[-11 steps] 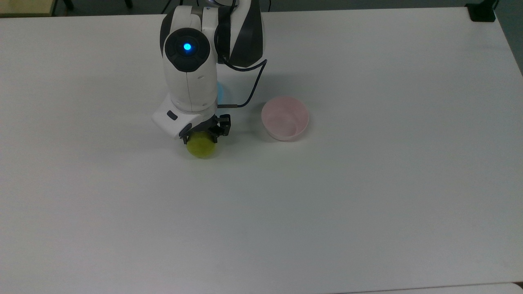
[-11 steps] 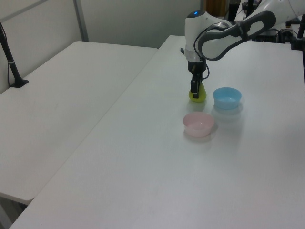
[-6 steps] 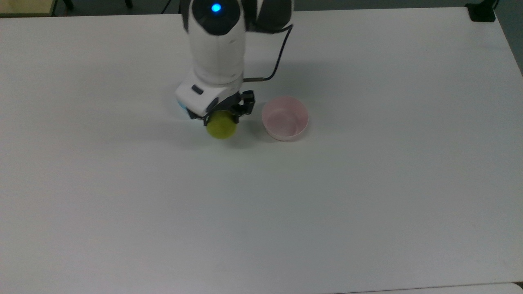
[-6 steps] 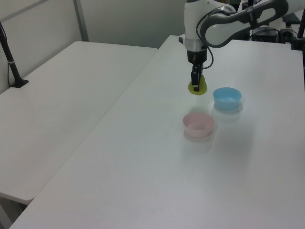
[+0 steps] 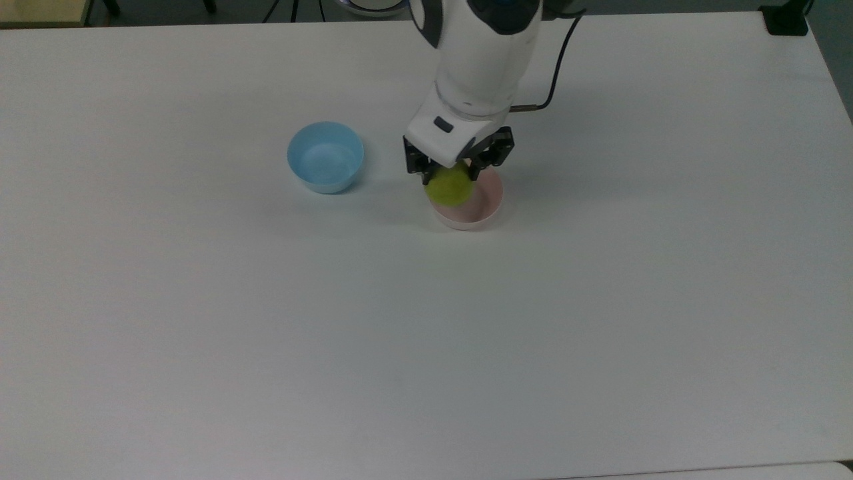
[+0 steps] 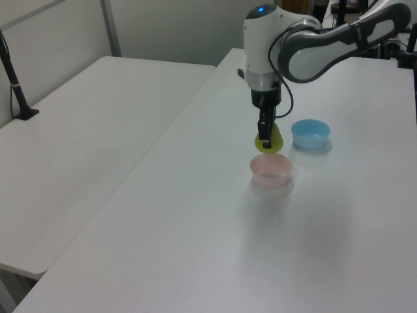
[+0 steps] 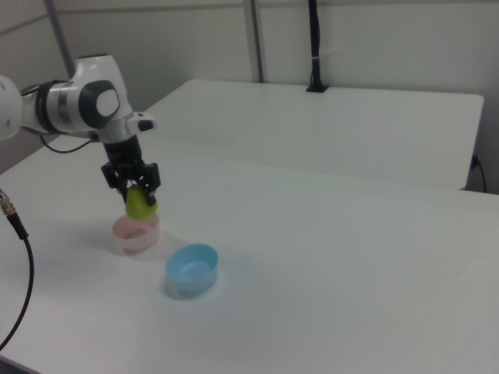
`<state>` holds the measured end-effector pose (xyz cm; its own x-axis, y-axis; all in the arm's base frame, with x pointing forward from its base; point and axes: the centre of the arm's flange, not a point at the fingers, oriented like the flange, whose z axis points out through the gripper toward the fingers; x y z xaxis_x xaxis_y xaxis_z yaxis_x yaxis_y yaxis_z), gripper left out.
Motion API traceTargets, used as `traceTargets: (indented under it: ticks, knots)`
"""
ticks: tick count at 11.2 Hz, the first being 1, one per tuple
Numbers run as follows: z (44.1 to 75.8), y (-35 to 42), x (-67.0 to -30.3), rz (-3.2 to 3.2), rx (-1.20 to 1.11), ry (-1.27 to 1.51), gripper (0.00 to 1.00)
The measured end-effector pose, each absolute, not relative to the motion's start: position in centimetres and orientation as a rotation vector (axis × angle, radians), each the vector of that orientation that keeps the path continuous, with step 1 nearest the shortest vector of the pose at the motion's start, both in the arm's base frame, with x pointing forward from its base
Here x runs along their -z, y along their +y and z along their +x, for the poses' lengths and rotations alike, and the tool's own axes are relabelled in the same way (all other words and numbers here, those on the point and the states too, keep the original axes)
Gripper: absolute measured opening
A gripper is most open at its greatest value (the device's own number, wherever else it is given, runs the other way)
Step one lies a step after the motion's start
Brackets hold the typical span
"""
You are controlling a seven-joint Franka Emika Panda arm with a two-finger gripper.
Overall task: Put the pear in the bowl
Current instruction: 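Lower the pear into the pink bowl and open the gripper, then raise the open gripper up away from the pink bowl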
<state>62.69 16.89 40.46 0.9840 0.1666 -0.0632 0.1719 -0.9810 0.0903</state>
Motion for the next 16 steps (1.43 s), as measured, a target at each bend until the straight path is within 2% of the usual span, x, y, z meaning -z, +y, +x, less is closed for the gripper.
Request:
traceTargets:
  ticks: [3, 8, 10, 11, 12, 14, 16]
  knots:
    - [61.5, 19.5, -39.0, 3.022, 0.121, 0.275, 0.7]
    - [61.5, 19.5, -36.8, 2.996, 0.166, 0.277, 0.72]
    - [61.6, 19.3, -36.7, 2.996, 0.168, 0.271, 0.82]
    - [61.7, 19.1, -36.7, 2.996, 0.166, 0.261, 0.96]
    - [61.8, 18.9, -36.9, 2.997, 0.16, 0.249, 1.0]
    - [62.3, 18.2, -38.6, 3.006, 0.114, 0.221, 1.0]
    - [62.8, 15.5, -42.9, 3.025, 0.018, 0.151, 1.0]
